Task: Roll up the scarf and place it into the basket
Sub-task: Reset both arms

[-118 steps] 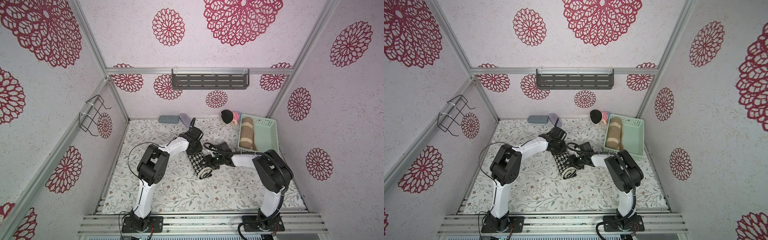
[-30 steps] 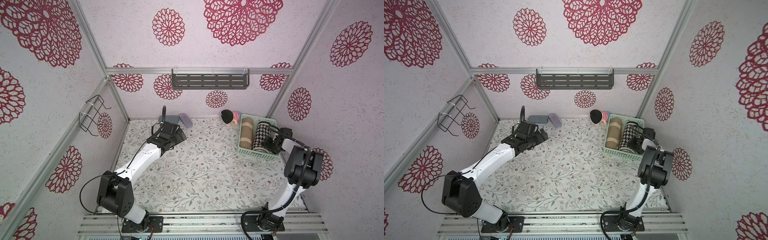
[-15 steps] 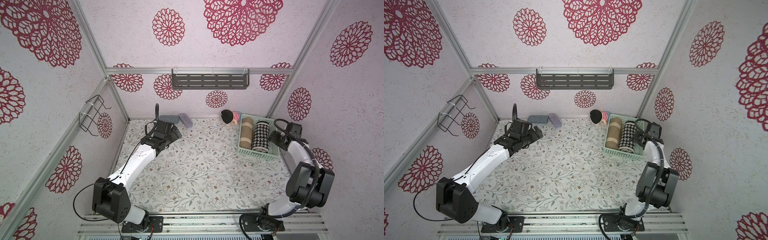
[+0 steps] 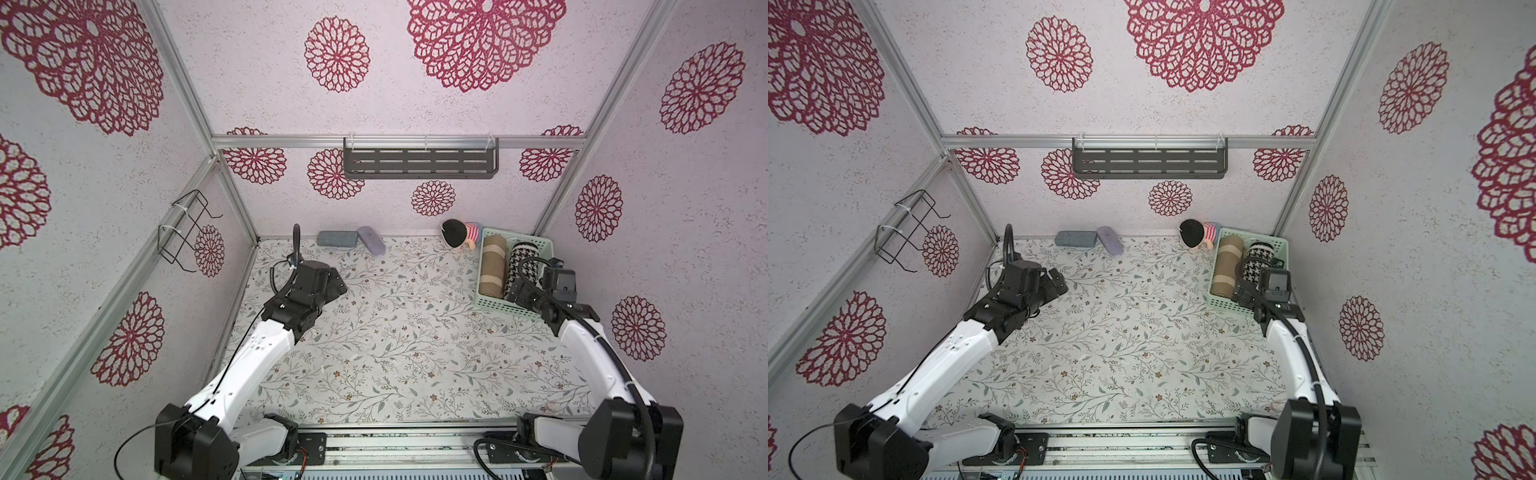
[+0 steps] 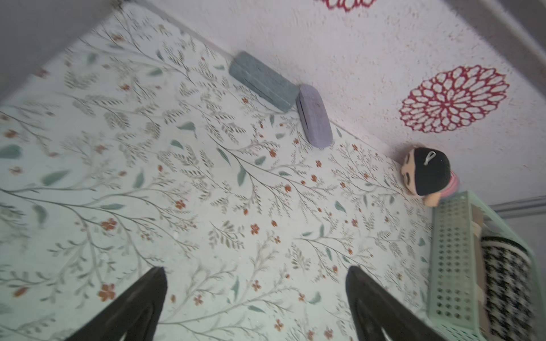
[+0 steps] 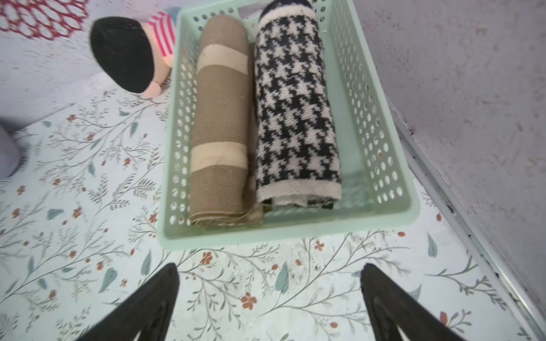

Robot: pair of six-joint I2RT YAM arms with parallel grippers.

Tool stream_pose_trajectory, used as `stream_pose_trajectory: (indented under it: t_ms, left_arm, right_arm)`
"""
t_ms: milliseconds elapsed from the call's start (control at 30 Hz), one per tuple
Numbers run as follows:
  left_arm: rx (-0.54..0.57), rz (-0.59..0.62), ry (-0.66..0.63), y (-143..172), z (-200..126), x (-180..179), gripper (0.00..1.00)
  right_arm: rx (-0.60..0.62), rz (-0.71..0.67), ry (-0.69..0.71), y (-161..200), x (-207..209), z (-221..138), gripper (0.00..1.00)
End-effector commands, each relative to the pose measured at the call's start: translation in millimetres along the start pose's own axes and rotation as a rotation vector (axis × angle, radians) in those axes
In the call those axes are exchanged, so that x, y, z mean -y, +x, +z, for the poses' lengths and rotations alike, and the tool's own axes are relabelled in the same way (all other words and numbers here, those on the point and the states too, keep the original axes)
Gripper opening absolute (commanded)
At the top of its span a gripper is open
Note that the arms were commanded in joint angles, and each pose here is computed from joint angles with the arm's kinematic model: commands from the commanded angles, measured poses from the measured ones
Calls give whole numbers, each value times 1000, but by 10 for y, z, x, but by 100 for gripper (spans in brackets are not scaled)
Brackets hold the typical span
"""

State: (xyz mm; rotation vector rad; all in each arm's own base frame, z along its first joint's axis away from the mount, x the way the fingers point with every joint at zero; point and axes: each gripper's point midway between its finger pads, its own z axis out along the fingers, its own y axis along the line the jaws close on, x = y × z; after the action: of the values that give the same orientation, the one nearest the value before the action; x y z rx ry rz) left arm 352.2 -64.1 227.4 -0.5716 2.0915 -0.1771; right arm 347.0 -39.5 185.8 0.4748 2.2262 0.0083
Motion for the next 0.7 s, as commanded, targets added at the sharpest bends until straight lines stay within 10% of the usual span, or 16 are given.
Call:
stream_pose_trajectory:
  t_ms: [0,333,667]
  left_arm:
    - [234,64,-193,-239,-199,-532,97]
    - [463,348,-320,-23,-238,-1147,97]
    - [472,286,-139,153,132,-1464,97]
  right_arm:
    - [126,30,47,9,90,-142,99]
    - [428,-114,55,210,-2,-200,99]
    - [555,-229,3,272,-162,66,99]
